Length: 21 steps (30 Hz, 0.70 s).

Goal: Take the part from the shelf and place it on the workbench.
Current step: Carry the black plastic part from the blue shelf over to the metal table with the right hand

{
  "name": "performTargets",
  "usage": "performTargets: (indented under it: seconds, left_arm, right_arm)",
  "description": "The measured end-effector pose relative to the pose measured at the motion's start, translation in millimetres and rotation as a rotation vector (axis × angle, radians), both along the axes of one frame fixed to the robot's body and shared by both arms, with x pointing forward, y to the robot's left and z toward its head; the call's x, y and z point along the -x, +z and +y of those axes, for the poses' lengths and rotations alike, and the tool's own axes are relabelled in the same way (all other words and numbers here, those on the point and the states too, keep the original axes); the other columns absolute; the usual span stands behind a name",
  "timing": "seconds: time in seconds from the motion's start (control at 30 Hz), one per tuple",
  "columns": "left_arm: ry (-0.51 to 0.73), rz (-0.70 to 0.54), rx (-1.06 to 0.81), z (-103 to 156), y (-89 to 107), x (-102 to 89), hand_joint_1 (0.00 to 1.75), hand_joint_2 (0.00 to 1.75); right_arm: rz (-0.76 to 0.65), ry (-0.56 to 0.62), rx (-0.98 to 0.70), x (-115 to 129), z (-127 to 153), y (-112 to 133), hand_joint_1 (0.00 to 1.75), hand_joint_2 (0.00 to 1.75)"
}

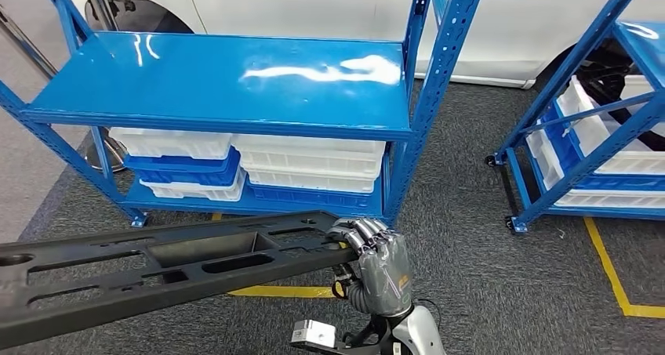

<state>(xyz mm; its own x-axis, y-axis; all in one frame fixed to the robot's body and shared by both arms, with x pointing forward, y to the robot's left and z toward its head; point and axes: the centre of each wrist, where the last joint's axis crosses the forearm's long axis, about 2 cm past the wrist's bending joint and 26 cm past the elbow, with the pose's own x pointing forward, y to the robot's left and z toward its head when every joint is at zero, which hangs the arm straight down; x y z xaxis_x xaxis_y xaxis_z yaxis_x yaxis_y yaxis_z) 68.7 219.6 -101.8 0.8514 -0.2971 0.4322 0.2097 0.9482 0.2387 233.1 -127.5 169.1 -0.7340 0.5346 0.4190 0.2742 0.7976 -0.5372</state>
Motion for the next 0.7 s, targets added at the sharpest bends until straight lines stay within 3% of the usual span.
performTargets:
  seconds: [0.7]
  left_arm:
    - [-0.006,-0.005,-0.001,-0.5,0.5,-2.8,0.0,1.75]
  right_arm:
    - [0.0,-0.005,0.013,-1.6,-4.8,-3.0,1.75,1.75]
